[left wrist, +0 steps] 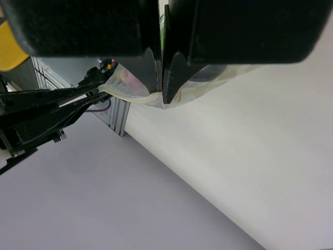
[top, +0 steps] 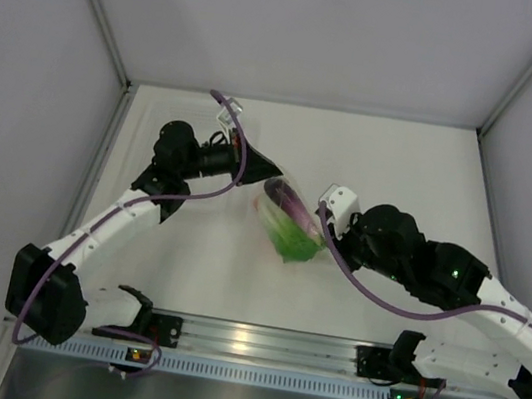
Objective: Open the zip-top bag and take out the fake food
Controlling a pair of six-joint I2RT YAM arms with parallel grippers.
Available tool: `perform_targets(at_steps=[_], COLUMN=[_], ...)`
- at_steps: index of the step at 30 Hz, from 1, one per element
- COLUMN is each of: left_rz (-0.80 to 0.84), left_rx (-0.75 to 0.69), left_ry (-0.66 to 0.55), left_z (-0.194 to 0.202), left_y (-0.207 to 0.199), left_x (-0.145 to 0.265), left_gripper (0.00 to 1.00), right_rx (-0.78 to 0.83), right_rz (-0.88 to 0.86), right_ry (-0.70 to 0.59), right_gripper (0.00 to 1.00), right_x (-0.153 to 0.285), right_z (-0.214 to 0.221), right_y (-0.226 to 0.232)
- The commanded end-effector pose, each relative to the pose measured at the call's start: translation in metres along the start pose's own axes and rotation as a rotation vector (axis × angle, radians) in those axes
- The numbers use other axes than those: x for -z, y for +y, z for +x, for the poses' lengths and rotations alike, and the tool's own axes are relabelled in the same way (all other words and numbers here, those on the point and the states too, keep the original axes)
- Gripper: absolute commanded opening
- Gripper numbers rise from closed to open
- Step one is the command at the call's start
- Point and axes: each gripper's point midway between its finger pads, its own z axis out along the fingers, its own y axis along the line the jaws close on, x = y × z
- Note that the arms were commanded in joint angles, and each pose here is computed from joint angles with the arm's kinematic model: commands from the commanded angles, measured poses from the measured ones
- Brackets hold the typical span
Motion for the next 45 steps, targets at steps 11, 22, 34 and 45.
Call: perform_targets(at_steps=[11, 22, 34, 45], left_rz=[-0.185, -0.164, -0.09, -0.073], left_rx=[0.027, 0.088, 0.075, 0.085], left_ry=[-0.216, -0.135, -0.038, -0.012], left_z=[-0.037, -0.012, 0.04, 0.046], left_y=[0.032, 0.042, 0.018, 0.017], left_x=[0.018, 0.007, 0.01, 0.009], left_gripper=[0.0, 0.0, 0.0, 0.0], right_rx=[-0.106, -0.124, -0.195, -0.242], right_rz=[-0.031, -0.034, -0.012, 0.074], right_ry=[0.062, 0.076, 0.016, -0.091], right_gripper=[0.0, 0.01, 0.36, 0.42], right_x=[0.025, 0.026, -0.007, -0.001], right_z=[0.04, 0.046, 0.019, -0.018], right_y=[0.008, 0.01, 0.013, -0.007])
